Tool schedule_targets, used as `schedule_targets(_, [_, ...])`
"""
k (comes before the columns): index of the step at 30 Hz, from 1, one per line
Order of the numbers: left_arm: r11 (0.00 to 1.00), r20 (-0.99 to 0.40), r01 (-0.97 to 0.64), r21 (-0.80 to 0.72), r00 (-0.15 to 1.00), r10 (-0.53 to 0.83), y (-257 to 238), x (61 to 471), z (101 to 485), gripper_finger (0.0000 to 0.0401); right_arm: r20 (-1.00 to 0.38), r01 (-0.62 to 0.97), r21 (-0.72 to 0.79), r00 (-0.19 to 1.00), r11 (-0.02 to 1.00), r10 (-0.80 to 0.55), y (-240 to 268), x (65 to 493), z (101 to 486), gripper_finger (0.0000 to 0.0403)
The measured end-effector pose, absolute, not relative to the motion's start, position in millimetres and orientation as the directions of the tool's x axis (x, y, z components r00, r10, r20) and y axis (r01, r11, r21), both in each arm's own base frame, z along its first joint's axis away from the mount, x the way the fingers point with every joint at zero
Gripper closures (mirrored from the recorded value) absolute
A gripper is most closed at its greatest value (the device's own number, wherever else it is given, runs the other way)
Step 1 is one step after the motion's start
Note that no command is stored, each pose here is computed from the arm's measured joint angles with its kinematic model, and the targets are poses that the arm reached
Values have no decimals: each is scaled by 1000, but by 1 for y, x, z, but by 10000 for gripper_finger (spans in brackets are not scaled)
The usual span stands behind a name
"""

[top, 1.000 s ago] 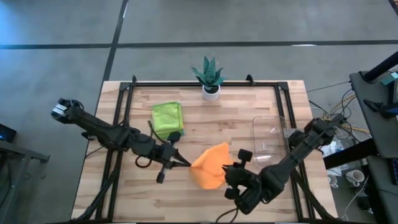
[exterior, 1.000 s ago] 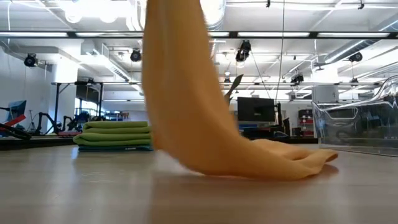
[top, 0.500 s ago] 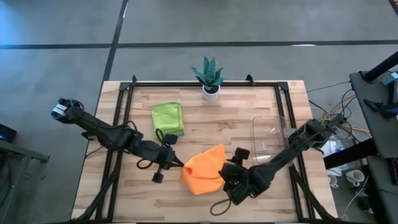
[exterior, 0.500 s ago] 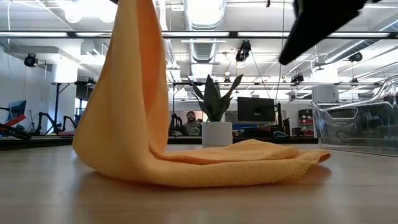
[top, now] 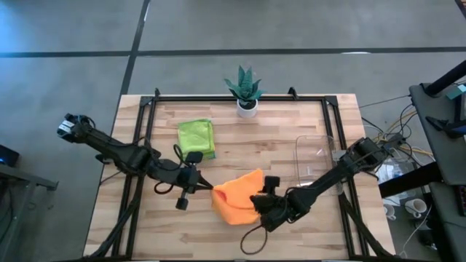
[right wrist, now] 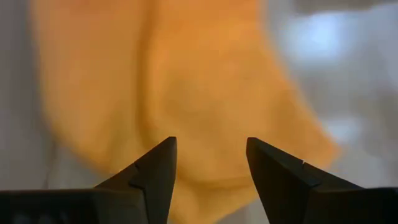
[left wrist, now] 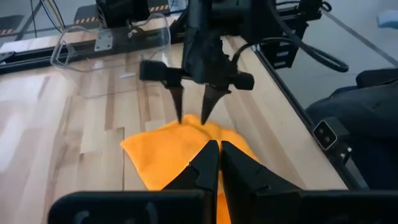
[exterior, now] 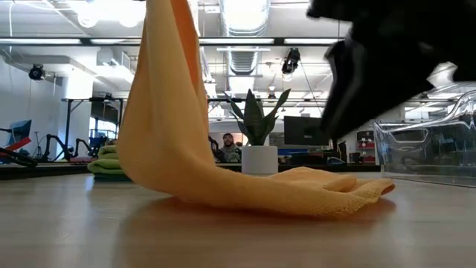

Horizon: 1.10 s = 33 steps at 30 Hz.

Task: Fold microfiber towels
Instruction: Fold the orange towel on the table

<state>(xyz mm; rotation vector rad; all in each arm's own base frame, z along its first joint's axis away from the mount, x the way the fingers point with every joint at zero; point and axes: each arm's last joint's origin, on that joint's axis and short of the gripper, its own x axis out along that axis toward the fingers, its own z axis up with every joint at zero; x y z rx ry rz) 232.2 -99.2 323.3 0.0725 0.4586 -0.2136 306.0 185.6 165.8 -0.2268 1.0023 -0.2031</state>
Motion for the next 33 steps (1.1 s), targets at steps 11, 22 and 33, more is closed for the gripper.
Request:
schedule_targets(11, [979,-478,205,15,861,-173,-99,231,315,401,-872,-113,-209,472,971,-133,165,306,136,216])
schedule_targets(22, [985,-500,174,12,854,-144,-97,229,303,401,-876,-216,-190,478,958,-66,164,310,134,233])
schedule_targets(33, [990,-479,139,-2,869,-123,-91,218,308,401,-867,-166,-183,493,969,-80,159,317,139,333])
